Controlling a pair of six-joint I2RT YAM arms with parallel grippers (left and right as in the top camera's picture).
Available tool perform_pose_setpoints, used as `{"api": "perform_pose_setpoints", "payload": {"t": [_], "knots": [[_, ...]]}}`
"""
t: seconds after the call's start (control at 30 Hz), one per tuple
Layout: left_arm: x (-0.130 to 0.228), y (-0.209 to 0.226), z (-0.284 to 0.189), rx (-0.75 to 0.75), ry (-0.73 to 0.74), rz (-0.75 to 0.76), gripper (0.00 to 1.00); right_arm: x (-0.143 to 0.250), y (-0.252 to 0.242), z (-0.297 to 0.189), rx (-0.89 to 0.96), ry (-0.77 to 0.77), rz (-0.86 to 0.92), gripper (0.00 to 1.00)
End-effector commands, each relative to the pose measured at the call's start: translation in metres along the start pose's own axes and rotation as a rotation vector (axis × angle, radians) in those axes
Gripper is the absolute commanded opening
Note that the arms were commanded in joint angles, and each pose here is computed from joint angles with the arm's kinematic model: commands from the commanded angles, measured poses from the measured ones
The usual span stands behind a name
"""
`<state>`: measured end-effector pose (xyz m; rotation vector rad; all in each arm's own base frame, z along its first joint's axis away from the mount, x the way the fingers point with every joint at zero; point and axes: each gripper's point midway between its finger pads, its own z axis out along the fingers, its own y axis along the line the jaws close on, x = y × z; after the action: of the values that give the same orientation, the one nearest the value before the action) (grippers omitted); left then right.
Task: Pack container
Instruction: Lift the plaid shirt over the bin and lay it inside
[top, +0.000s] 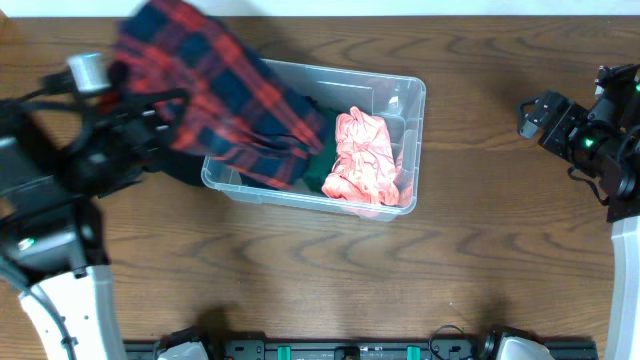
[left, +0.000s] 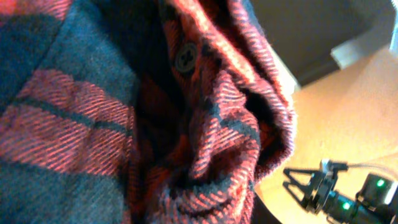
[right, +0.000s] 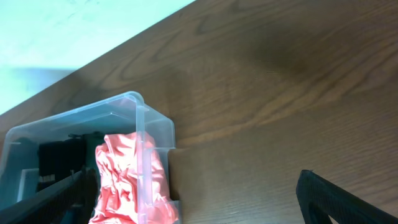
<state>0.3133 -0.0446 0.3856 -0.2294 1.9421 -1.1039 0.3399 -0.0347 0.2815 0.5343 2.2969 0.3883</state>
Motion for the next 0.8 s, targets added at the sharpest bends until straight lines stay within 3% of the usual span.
{"api": "perform_pose_setpoints", "payload": {"t": [0.0,0.17,0.37,0.77], "knots": [[0.004,0.000,0.036,-0.092,-0.020,-0.019,0.06,-0.001,-0.001,-0.002,0.002,-0.008,0.009,0.99],[0.026,-0.019,0.097,-0.068,0.030,-0.021,0.06,-0.001,-0.001,-0.002,0.002,-0.008,0.009,0.99],[0.060,-0.002,0.152,-0.181,0.067,-0.125,0.06,-0.001,-0.001,-0.002,0.002,-0.008,0.009,0.99],[0.108,0.038,0.196,-0.352,0.125,-0.163,0.06,-0.001,-0.001,-0.002,0.002,-0.008,0.009,0.99]]}}
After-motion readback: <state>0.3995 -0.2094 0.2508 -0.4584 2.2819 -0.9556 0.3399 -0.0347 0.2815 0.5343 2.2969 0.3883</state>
